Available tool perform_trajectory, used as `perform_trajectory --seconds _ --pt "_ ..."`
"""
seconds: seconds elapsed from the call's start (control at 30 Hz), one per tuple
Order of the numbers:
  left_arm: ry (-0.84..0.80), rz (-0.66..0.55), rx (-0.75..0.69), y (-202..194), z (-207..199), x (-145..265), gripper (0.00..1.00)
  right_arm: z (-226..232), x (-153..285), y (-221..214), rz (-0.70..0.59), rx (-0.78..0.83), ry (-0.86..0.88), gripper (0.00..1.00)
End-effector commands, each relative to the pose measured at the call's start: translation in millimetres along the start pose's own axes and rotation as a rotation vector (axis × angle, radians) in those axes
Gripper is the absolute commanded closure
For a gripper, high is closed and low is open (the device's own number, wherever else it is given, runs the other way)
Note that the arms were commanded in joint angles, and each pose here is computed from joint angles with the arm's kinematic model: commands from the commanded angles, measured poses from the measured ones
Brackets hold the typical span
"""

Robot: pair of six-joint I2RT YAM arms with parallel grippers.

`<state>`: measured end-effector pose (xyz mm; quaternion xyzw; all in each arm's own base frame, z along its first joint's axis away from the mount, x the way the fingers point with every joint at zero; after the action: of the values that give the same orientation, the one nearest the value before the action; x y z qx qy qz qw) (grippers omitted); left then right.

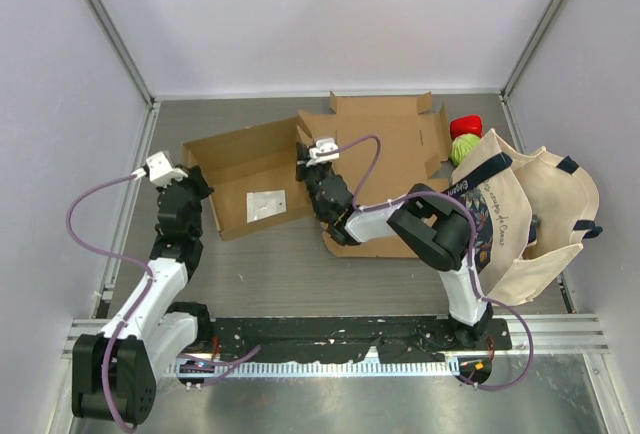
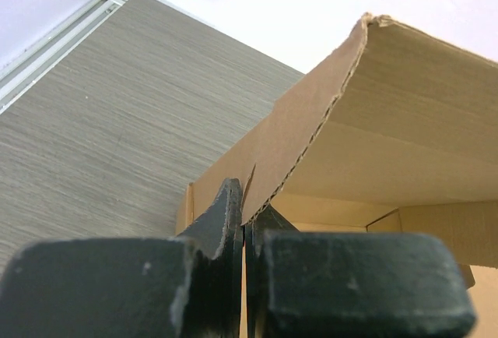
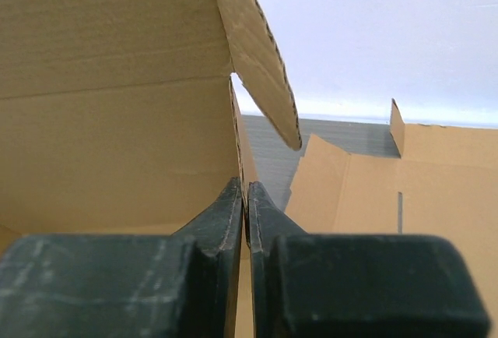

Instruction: Fold the paper box

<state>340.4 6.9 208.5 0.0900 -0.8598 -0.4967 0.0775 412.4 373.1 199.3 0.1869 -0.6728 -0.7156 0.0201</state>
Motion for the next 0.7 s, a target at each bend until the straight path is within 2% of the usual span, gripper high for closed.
perform_trajectory --seconds 0.0,0.03,0.1,0.13,0.2,0.23,0.27,0.33,0.37,0.4,0.47,0.5,0.53,0.6,0.63,0.67 --pt "0.032 -0.049 0.037 4.2 9.3 7.2 1.00 -8.5 22.7 29.4 -0.075 0.001 -0.064 0.85" --pt "0.031 -0.048 0.034 3.2 9.7 8.0 1.00 -10.0 27.0 30.7 -0.073 0.012 -0.077 0.74" --pt "0.043 -0.043 0.023 0.9 13.5 8.9 1.00 -11.6 44.4 34.0 -0.051 0.055 -0.079 0.64" --pt "0.046 -0.038 0.019 -1.0 14.8 9.1 1.00 -15.4 52.3 34.0 -0.034 0.068 -0.092 0.42" --pt "0.051 -0.036 0.008 -2.4 16.9 9.7 1.00 -26.6 77.7 33.4 0.027 0.105 -0.089 0.33" --pt "0.055 -0.036 0.003 -2.4 17.7 9.8 1.00 -24.4 92.6 32.8 0.057 0.106 -0.083 0.24" --pt "0.057 -0.034 -0.002 -2.9 17.9 9.8 1.00 -29.5 103.9 32.9 0.086 0.108 -0.085 0.23" --pt "0.067 -0.036 -0.022 -0.2 18.6 8.3 1.00 -36.9 129.2 27.0 0.222 0.048 -0.033 0.21" --pt "0.072 -0.034 -0.024 1.0 17.4 6.6 1.00 -23.2 129.4 32.8 0.272 -0.009 0.060 0.21" --pt "0.075 -0.022 -0.028 -0.9 17.3 6.3 1.00 -27.9 140.3 33.3 0.381 -0.051 0.087 0.21" --pt "0.072 -0.014 -0.026 -1.2 15.5 5.7 1.00 -20.0 135.9 40.6 0.526 -0.167 0.205 0.23" --pt "0.072 -0.012 -0.025 -2.3 15.2 5.8 1.00 -17.9 135.1 58.3 0.646 -0.174 0.210 0.26" --pt "0.078 -0.013 -0.019 -2.9 16.3 5.8 1.00 -11.1 134.1 61.7 0.707 -0.213 0.215 0.26" --pt "0.078 -0.014 -0.023 -2.2 15.7 5.5 1.00 4.9 131.4 90.4 0.789 -0.250 0.268 0.25" --pt "0.084 -0.016 -0.023 -1.5 16.6 5.6 1.00 10.8 126.9 84.0 0.845 -0.292 0.241 0.25" --pt "0.082 -0.020 -0.029 0.2 15.9 5.5 1.00 13.3 109.9 111.0 0.822 -0.382 0.222 0.25"
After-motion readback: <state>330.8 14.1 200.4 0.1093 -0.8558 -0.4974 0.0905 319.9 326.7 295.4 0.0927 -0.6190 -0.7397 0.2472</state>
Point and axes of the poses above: each gripper's point midway between its finger pads, its own x axis back along the fingers, its own z axis along the line the jaws close on, y = z × x, the point moved 1 cm from there along x, back along the fingers, and after that the axes turned 8 degrees about x, right-handed, at the moved point
